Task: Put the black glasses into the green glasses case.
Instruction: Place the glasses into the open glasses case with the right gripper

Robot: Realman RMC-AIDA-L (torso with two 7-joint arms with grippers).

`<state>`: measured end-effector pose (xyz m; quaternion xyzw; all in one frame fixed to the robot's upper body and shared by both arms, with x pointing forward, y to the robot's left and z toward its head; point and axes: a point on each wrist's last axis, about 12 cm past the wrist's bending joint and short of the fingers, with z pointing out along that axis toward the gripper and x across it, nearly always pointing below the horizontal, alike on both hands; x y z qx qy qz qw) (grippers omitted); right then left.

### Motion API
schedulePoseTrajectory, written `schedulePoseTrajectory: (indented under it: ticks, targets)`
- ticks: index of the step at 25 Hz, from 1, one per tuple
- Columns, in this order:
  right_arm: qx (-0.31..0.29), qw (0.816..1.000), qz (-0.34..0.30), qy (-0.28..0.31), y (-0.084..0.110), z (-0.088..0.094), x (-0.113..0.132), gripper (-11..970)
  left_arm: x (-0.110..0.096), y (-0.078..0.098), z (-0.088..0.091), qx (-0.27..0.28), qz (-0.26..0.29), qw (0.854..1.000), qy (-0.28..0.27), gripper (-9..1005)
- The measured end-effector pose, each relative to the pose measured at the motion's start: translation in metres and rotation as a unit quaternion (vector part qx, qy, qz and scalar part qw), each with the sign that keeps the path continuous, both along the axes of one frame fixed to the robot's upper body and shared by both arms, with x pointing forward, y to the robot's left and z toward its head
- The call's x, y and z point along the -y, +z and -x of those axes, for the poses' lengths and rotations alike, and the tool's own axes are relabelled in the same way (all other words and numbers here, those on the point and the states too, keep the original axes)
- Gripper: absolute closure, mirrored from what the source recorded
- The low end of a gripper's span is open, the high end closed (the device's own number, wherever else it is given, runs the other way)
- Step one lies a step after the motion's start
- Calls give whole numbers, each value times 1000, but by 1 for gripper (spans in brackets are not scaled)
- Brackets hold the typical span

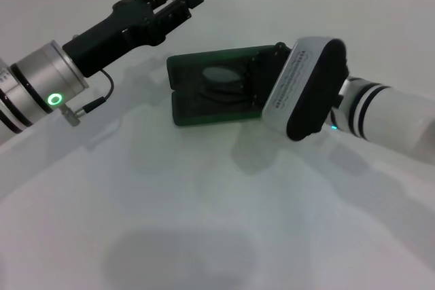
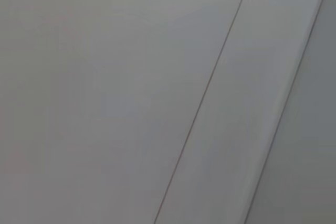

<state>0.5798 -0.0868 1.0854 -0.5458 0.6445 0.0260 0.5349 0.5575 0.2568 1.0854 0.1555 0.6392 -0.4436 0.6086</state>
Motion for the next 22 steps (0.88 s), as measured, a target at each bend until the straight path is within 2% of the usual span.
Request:
schedulePoseTrajectory:
  ticks: [7,18,22]
  targets:
    - [-7,1000,-3,9,-1,4,-2,762,2,2,-2,3,-1,1000,-3,464]
    - [-7,1000,-17,1,1,10,0,557,3,2,-3,4,-1,1000,-3,464]
    - [0,1000,-22,-19,1,9,1,557,3,3,-4,5,-2,1000,-3,465]
